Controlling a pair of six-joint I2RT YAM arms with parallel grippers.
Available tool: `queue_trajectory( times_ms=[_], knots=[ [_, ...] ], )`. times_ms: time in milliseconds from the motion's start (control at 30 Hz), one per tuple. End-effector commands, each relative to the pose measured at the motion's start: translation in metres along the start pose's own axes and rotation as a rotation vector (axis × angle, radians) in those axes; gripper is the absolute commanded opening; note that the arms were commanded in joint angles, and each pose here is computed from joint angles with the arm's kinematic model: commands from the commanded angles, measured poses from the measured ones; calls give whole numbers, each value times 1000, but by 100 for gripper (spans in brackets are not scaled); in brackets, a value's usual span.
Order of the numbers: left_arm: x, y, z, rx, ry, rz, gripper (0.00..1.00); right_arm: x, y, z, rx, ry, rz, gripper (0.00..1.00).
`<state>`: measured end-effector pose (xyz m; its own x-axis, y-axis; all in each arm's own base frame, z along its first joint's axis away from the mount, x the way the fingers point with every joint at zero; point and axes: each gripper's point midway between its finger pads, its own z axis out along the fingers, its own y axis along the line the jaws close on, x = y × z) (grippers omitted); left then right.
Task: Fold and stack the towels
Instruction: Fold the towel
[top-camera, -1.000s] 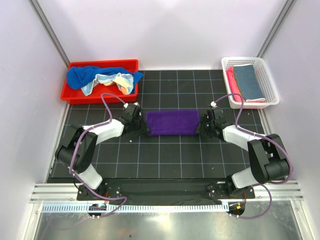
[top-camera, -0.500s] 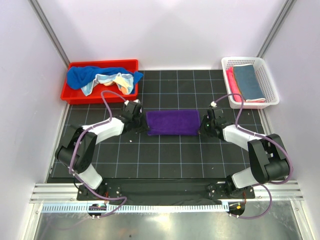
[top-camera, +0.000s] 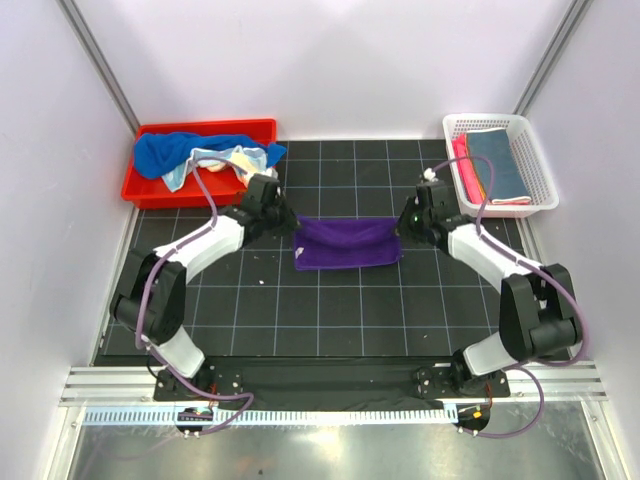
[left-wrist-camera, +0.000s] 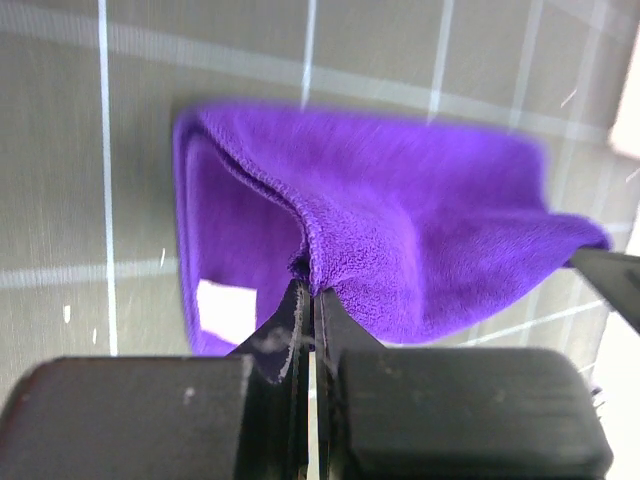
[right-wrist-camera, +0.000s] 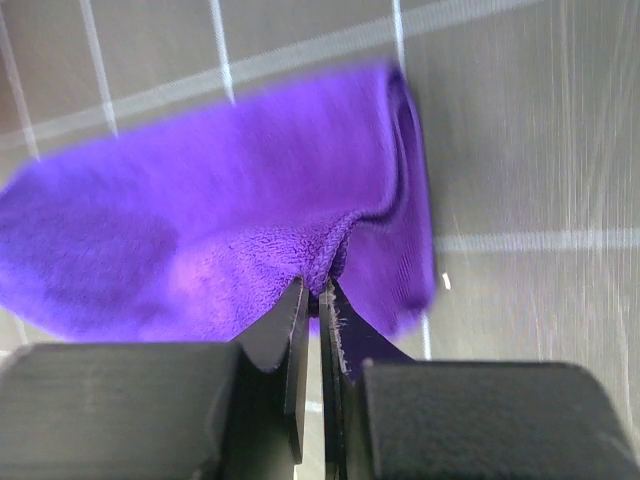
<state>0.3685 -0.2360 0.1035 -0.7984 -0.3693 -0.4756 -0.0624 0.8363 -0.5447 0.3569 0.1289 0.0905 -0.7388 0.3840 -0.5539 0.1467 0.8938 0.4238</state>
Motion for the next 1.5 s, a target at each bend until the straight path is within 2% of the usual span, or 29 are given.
queue_trajectory(
  times_ms=[0, 300, 500, 900, 1233, 1467],
  knots=[
    [-42, -16, 1, 36, -79, -33, 0, -39, 16, 1, -24, -58, -11, 2],
    [-123, -26, 21, 79, -181, -70, 0, -101, 34, 45, -47, -95, -5, 2],
    [-151, -14, 53, 89, -177, -99, 0, -124, 30, 82, -38, -85, 12, 2],
    [-166, -7, 95, 116, -156, -108, 0, -151, 25, 119, -37, -104, 35, 1],
    [-158, -7, 83, 121, -145, -108, 0, -133, 21, 114, -43, -83, 54, 1],
    [-130, 3, 76, 118, -94, -139, 0, -114, 11, 101, -32, -66, 74, 1]
  ],
)
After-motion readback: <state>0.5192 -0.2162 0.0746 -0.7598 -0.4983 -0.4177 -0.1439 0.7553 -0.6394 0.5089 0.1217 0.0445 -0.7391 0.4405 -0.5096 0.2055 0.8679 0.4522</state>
